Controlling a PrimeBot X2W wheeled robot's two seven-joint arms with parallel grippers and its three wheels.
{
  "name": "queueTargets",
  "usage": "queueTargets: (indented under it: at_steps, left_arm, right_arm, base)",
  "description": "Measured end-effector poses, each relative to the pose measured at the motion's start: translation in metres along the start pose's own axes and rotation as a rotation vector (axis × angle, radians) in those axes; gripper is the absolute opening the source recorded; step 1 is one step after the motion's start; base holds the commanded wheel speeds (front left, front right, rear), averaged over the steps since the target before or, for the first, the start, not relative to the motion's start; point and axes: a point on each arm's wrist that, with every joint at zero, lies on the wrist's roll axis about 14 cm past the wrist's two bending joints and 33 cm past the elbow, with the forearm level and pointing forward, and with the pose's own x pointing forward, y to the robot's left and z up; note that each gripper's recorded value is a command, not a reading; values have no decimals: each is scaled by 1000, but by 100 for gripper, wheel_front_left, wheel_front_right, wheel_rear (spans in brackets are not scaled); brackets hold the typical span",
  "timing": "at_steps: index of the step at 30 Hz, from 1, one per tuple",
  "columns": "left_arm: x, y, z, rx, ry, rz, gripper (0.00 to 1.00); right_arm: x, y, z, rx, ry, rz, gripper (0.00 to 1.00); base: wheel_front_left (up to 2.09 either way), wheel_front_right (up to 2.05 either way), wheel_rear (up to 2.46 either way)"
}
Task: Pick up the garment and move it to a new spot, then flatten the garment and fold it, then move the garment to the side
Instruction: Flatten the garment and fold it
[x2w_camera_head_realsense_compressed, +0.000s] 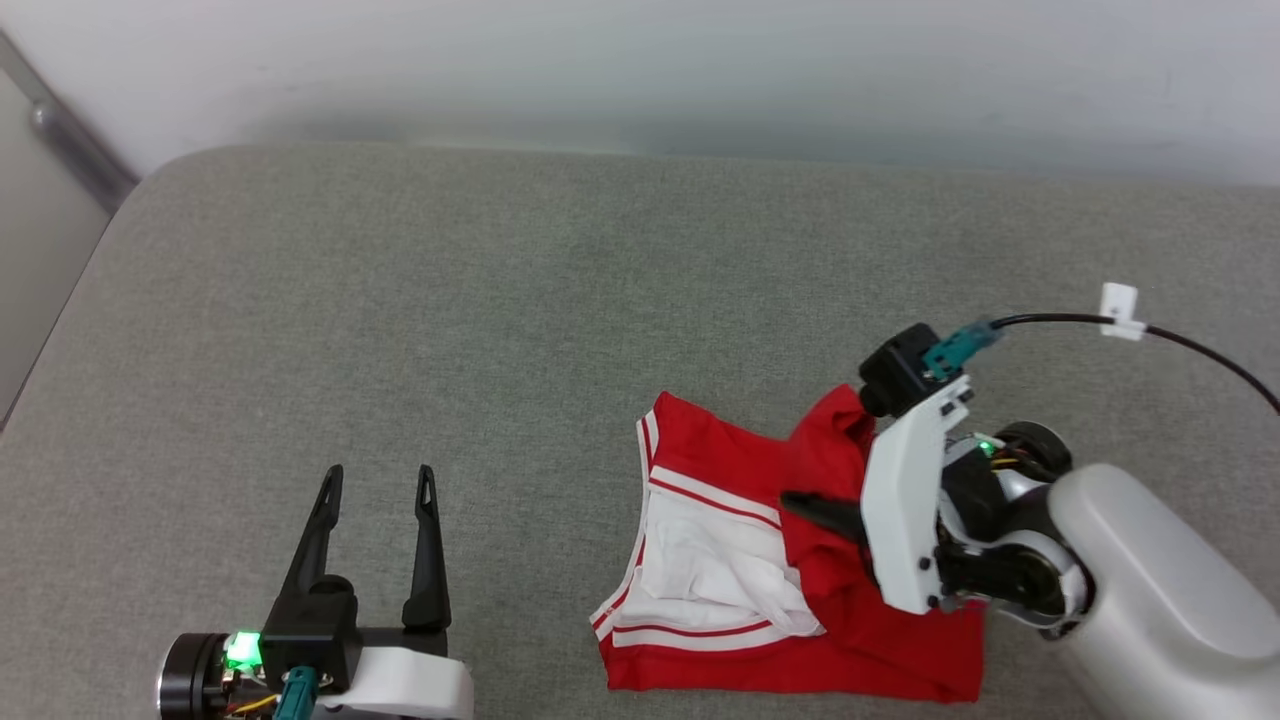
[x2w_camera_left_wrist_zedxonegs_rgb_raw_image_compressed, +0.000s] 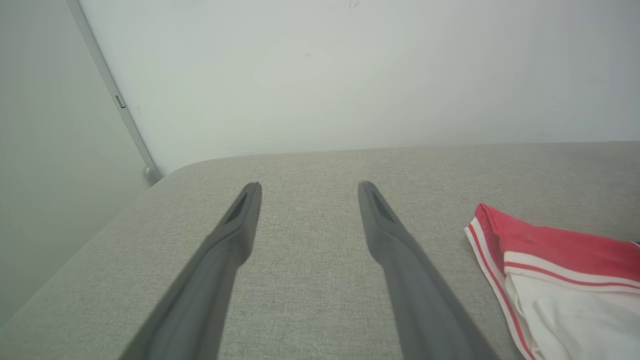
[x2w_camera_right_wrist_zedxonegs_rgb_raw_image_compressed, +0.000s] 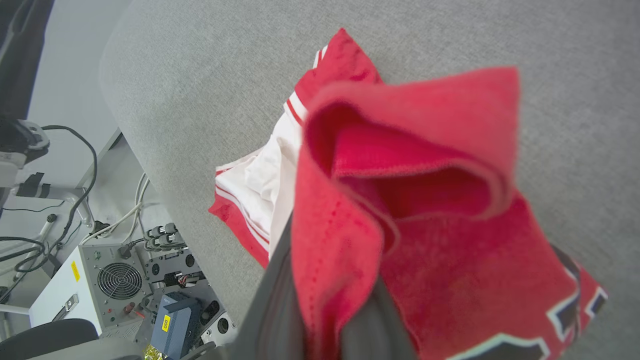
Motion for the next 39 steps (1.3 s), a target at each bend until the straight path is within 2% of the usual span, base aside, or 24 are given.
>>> queueTargets:
  at_steps: [3, 7, 8, 10, 11, 12, 13, 14, 18, 21, 22, 23, 30, 34, 39]
  left_arm:
    - [3, 1, -3, -2, 9, 6, 100]
    - [4, 2, -7, -4, 22, 15, 100]
    - [6, 4, -8, -6, 26, 22, 100]
    - [7, 4, -9, -6, 26, 25, 100]
    - [7, 4, -9, -7, 27, 25, 100]
    - [7, 4, -9, -7, 26, 27, 100]
    - [7, 4, -8, -8, 25, 27, 100]
    - [7, 4, -7, -9, 22, 27, 100]
    - [3, 5, -5, -11, 17, 30, 100]
    - [3, 4, -1, -11, 2, 25, 100]
    - [2, 1, 1, -13, -3, 16, 100]
    - [2, 1, 1, -13, -3, 16, 100]
    - [-2, -7, 5, -23, -17, -11, 100]
    - [-2, -11, 11, -26, -36, -26, 100]
    - [-6, -14, 15, -29, -48, -38, 100]
  right_arm:
    - [23, 2, -13, -14, 68, 8, 0]
    - [37, -3, -27, -45, 122, -13, 0]
    - [48, -7, -42, -52, 167, -23, 0]
    - [52, -6, -51, -56, 186, -22, 0]
    - [54, -5, -53, -58, 188, -21, 3]
    - [54, -5, -51, -60, 175, -20, 24]
    - [54, -5, -48, -60, 155, -22, 81]
    - [53, -5, -44, -65, 137, -25, 100]
    - [40, -6, -15, -95, 14, -33, 100]
    - [21, -12, 16, -119, -126, -62, 100]
    - [4, -19, 37, -140, -231, -93, 100]
    - [4, -19, 37, -140, -231, -93, 100]
    - [-82, -50, 110, -224, -706, -287, 100]
    - [-123, -63, 113, -252, -905, -408, 100]
    - [-160, -80, 86, -220, -1042, -546, 100]
  base:
    - [0, 0, 0]
    - [0, 0, 0]
    - [0, 0, 0]
    - [0, 0, 0]
    - [0, 0, 0]
    - [0, 0, 0]
    - [0, 0, 0]
    - [0, 0, 0]
    - [0, 0, 0]
    - [0, 0, 0]
    - [0, 0, 0]
    - [0, 0, 0]
    - [0, 0, 0]
    - [0, 0, 0]
    - [0, 0, 0]
